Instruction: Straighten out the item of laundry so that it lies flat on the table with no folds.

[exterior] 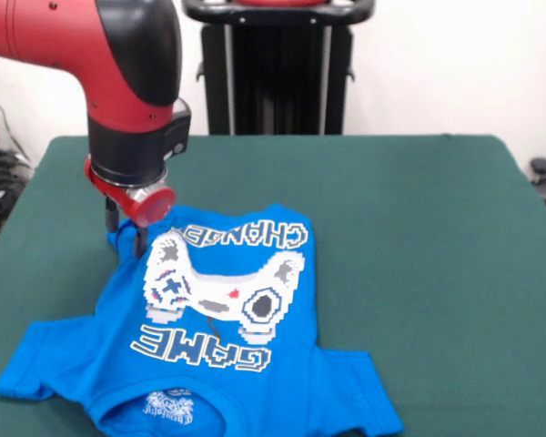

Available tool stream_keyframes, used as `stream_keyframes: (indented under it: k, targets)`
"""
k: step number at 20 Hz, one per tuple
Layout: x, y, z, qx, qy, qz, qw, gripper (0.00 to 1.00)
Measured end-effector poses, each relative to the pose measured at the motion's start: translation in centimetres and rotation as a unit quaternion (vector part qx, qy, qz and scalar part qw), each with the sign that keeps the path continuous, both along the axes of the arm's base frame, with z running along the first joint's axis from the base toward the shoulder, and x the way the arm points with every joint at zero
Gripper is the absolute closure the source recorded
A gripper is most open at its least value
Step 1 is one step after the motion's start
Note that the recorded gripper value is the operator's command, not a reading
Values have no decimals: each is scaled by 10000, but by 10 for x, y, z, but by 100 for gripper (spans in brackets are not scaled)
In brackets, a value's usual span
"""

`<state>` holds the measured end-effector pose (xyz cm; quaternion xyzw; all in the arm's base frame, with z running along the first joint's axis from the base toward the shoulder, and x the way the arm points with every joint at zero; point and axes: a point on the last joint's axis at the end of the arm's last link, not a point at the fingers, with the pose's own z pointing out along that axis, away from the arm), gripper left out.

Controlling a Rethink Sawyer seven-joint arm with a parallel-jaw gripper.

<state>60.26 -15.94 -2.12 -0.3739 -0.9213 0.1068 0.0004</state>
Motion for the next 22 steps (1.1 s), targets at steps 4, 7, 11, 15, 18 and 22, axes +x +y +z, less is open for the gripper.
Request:
stream_keyframes:
  k: [4,7,11,15,18,22]
  targets:
    - [-3,0,-3,-14,109,-13,9999,0]
    - [-3,-1,-1,-61,186,-21,9998,0]
    - [-3,-4,3,-130,244,-29,9996,0]
    - [-2,-7,7,-162,223,-42,9996,0]
    - [-1,-8,10,-179,201,-44,9996,0]
    - [3,-11,17,-216,140,-46,9997,0]
